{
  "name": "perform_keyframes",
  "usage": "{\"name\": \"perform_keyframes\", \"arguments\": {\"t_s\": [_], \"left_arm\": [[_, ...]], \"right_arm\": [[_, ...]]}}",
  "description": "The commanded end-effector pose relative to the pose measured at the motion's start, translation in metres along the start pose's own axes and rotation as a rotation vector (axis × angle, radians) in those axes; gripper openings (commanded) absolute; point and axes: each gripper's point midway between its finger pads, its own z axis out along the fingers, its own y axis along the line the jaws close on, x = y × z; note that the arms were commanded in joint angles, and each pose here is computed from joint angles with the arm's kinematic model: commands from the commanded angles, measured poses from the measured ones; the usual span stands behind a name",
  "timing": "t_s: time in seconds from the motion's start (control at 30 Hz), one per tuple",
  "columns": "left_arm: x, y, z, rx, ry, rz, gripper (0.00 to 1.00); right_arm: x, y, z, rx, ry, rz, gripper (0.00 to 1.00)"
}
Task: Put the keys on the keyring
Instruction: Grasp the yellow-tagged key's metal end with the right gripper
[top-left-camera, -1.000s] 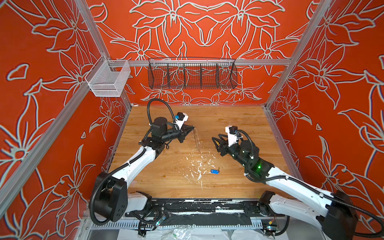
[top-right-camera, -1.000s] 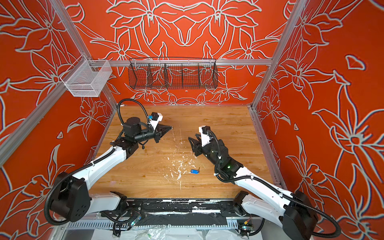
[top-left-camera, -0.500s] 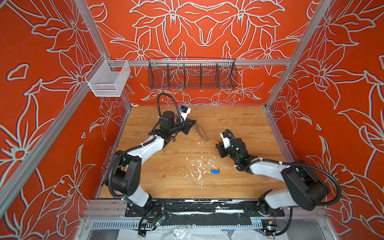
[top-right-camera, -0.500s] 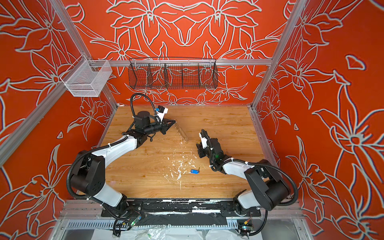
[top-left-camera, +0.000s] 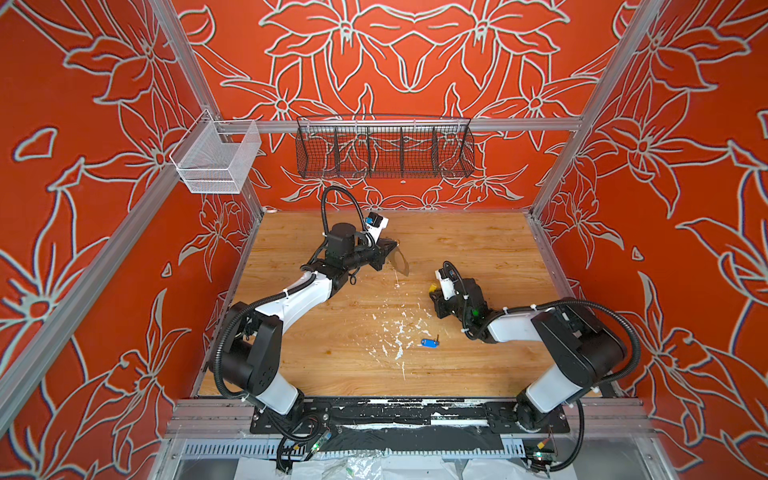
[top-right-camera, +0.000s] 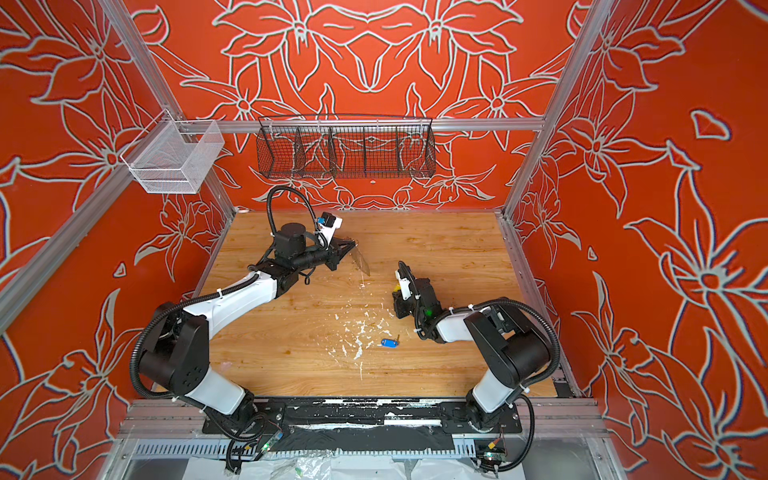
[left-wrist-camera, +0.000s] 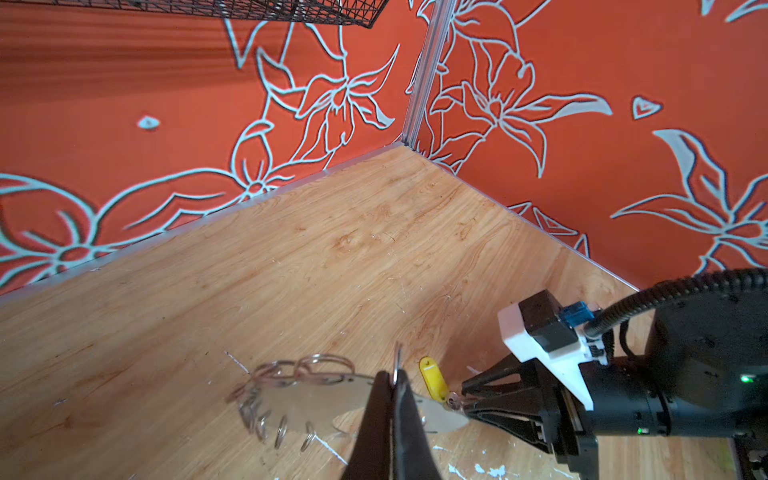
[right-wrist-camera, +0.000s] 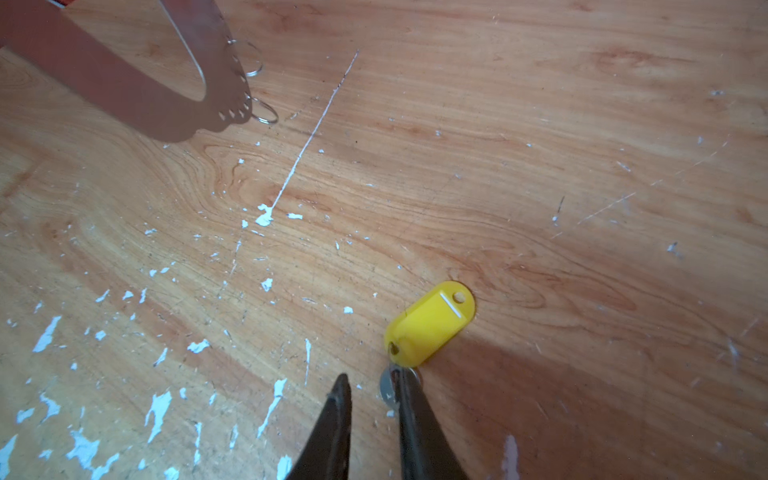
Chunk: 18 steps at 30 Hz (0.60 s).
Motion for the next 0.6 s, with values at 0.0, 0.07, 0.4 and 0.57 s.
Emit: {"name": "perform_keyframes", "arguments": {"t_s": [0.0, 0.07, 0.4, 0.57], "left_arm": [[-0.024, -0.006, -0.009, 0.003, -0.054, 0.051, 0.00], [-0.024, -0.007, -0.009, 0.005, -0.055, 0.051, 0.00], [-0.025, -0.009, -0.010, 0.008, -0.054, 0.055, 0.00], [-0.025, -0.009, -0.012, 0.008, -0.055, 0.058, 0.00]], "right_arm": [[-0.013, -0.006, 0.004, 0.035, -0.031, -0.007, 0.23], [-0.011, -0.008, 0.007, 0.040, -0.025, -0.012, 0.22], [-0.006, -0.006, 0.015, 0.027, 0.000, -0.023, 0.20], [-0.004, -0.006, 0.017, 0.029, 0.003, -0.030, 0.19]]}}
